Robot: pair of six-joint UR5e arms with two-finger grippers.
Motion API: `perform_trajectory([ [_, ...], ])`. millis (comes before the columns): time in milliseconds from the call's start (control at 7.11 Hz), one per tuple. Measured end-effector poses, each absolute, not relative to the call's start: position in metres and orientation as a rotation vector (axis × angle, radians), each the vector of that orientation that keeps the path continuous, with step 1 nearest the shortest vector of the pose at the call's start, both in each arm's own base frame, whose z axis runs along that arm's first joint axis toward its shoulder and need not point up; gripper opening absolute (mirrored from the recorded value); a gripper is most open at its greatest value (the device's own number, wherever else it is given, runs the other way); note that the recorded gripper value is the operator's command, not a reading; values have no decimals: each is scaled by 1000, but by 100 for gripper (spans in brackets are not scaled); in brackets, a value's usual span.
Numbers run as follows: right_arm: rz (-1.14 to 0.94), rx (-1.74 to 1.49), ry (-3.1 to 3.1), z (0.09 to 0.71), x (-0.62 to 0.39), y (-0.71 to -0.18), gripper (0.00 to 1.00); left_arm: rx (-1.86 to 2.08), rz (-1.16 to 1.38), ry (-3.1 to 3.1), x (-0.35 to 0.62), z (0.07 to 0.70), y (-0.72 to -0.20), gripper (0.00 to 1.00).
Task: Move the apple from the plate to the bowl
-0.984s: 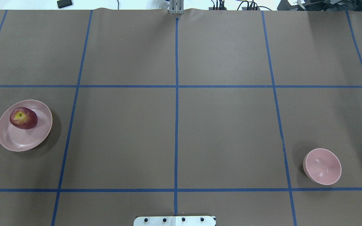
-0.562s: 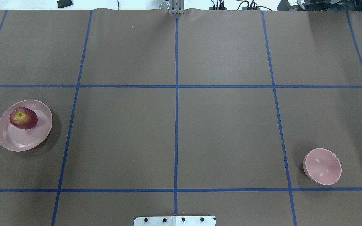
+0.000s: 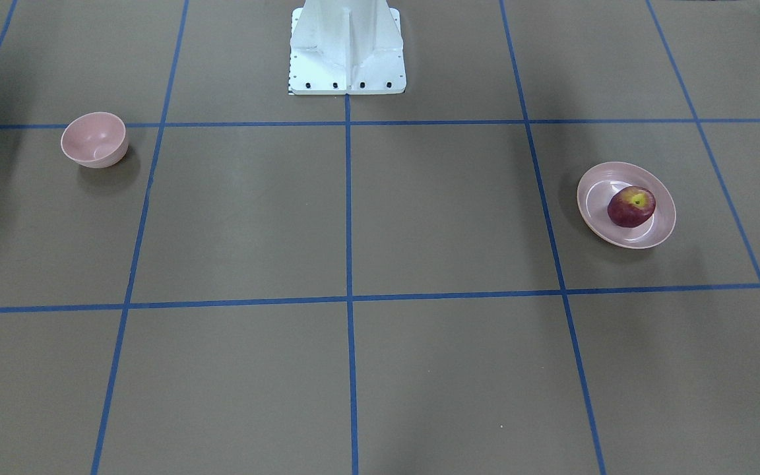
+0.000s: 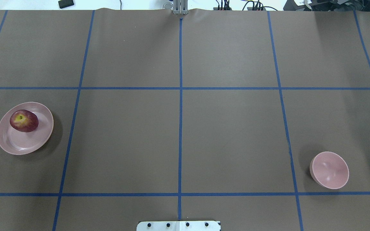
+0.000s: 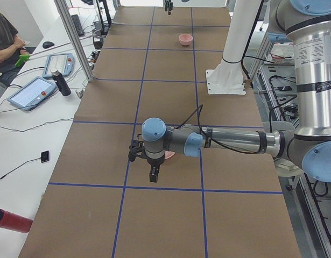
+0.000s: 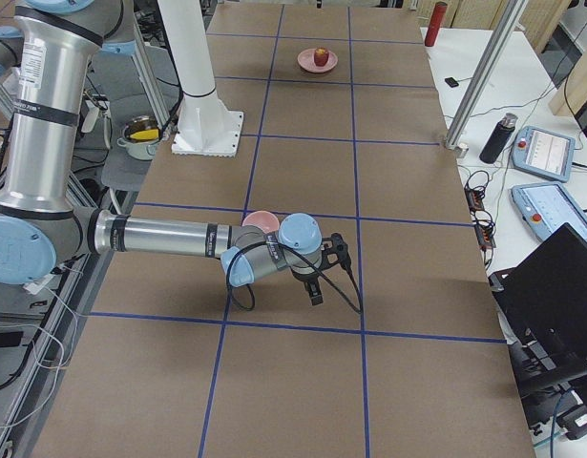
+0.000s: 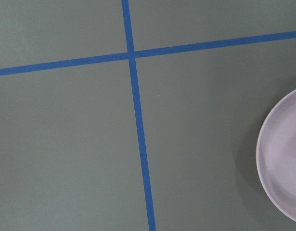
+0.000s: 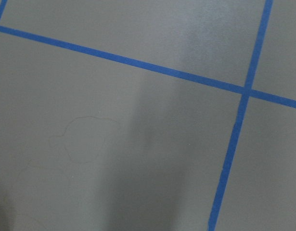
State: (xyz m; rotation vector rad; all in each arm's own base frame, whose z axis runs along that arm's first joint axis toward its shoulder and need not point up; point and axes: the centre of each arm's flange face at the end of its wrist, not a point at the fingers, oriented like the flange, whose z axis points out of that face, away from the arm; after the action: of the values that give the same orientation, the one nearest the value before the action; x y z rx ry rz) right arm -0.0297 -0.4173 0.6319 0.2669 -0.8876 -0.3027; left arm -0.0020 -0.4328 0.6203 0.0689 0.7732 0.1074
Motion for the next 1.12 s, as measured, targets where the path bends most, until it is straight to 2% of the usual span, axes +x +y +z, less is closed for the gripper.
perform_trajectory([
  [422, -285, 255, -929, 625, -76, -398, 100, 65, 106, 773, -2, 622, -430, 98],
  [1125, -219, 215, -1003, 607, -143, -335, 98, 74, 111, 766, -3, 619, -429, 98],
])
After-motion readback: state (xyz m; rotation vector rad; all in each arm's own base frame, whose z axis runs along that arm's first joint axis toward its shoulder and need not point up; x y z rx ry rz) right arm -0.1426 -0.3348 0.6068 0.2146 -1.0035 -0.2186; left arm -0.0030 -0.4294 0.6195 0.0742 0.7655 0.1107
